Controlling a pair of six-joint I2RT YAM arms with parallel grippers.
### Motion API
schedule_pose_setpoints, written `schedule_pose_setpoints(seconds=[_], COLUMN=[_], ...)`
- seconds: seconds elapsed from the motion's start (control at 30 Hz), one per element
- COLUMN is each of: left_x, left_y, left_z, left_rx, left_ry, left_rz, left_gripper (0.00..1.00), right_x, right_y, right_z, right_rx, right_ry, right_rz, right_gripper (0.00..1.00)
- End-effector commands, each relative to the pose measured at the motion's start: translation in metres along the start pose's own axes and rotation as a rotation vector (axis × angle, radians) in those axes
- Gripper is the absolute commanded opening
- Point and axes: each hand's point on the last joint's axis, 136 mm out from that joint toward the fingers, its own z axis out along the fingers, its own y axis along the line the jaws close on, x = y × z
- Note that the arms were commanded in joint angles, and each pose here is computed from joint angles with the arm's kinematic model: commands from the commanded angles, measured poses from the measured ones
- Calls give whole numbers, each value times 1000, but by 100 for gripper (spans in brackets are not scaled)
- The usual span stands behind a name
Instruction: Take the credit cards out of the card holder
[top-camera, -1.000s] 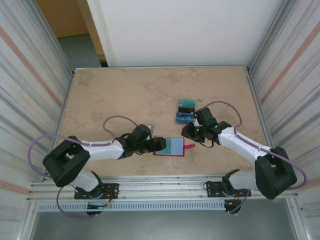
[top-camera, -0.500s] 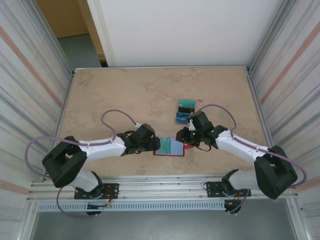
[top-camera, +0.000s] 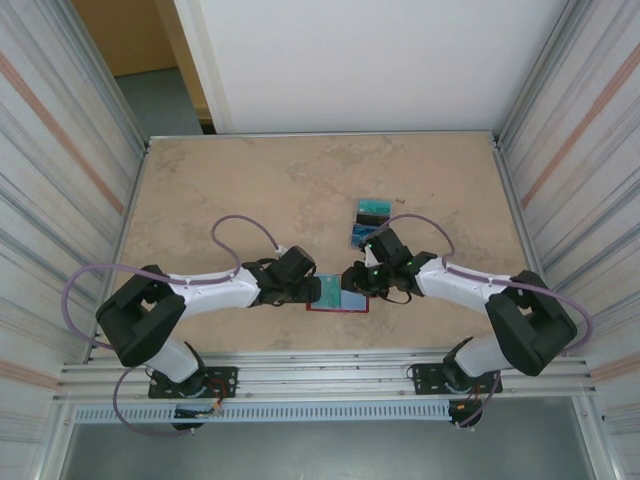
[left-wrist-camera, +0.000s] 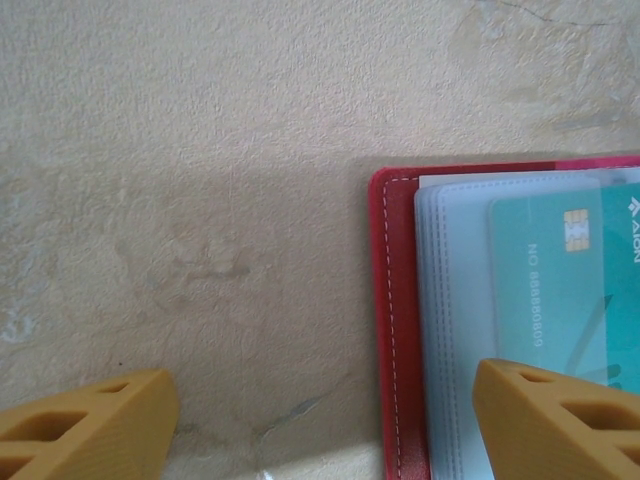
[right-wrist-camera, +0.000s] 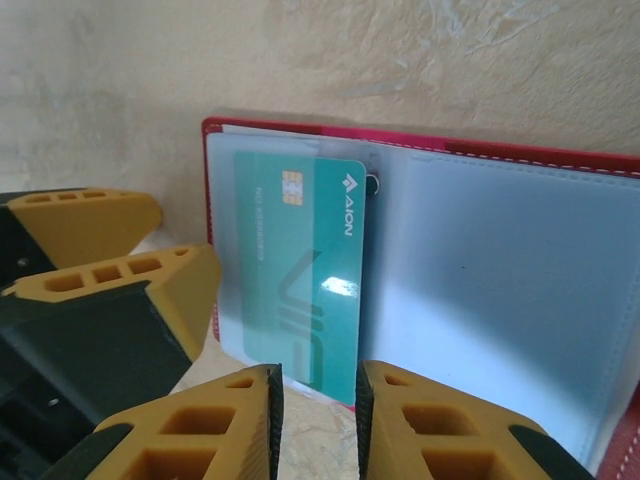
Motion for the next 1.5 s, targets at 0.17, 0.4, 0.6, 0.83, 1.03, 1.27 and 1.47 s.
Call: schedule_pose_setpoints(seconds=[0.17,0.4,0.6,0.83,1.03,1.27,1.47], left_x=[20,26,26,29,32,35,36], left_y=[7,8,9,10,8,8,8], left_z=[11,14,13,14,16,16,15], left_rx=[-40,-58,-64,-78,-86,-83,-84], left_ry=[75,97,98,108,119,131,128], left_rz=[37,42,46,51,56,51,50], left_gripper=[79,79,79,79,79,79,79], right_x=[3,4,5,6,6,6,7], right_y=[7,5,2,-1,2,9,7], right_z=[16,24,31,35,36,37,36], right_rx=[-31,-28,-26,-22,-42,-86,-83], right_ry=[47,62,75,88,88,89,82], right_rz=[25,33,45,51,50,48,48], right_gripper=[24,24,24,24,24,20,16])
